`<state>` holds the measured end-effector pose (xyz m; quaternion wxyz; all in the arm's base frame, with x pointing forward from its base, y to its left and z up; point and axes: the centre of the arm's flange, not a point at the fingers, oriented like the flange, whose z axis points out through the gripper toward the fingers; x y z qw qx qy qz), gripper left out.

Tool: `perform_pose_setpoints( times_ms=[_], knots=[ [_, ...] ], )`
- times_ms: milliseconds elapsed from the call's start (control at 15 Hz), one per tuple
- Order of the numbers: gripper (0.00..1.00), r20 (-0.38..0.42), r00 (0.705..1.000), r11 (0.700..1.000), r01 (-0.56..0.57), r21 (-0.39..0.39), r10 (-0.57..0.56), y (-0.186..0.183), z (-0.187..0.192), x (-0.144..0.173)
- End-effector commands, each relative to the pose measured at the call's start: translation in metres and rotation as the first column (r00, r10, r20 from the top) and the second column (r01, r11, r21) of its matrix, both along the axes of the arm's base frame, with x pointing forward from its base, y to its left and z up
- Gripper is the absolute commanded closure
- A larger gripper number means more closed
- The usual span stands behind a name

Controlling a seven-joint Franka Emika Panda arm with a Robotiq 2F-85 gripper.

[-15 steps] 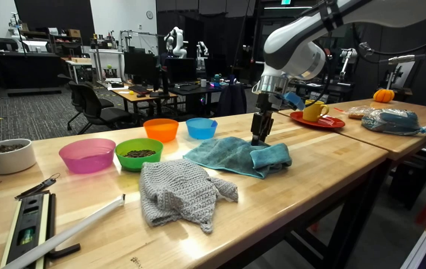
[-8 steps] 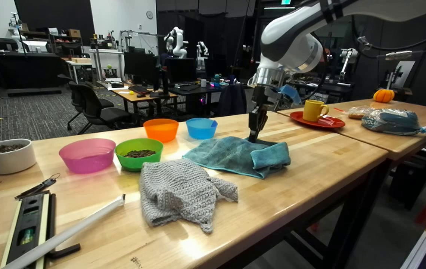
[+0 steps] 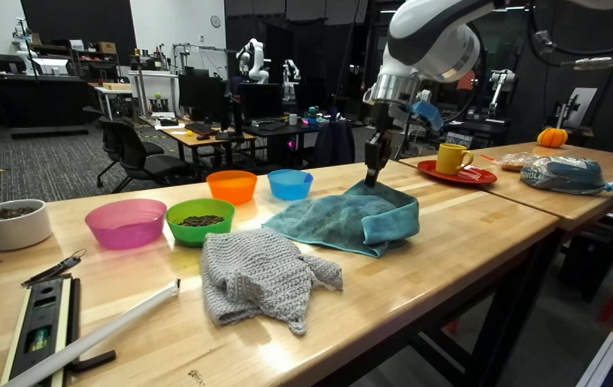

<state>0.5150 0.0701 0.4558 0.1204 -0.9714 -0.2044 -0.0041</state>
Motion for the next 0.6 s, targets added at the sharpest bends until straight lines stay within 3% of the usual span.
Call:
perform_pose_setpoints(
  times_ms=[0,533],
  knots=[
    [1.0,0.064,0.998,0.997,0.025,-0.068,-0.021,-0.001,0.047,-0.031],
    [1.0,0.232,0.97,0.982,0.115,-0.151,-0.078,-0.009,0.139,-0.055]
  ],
)
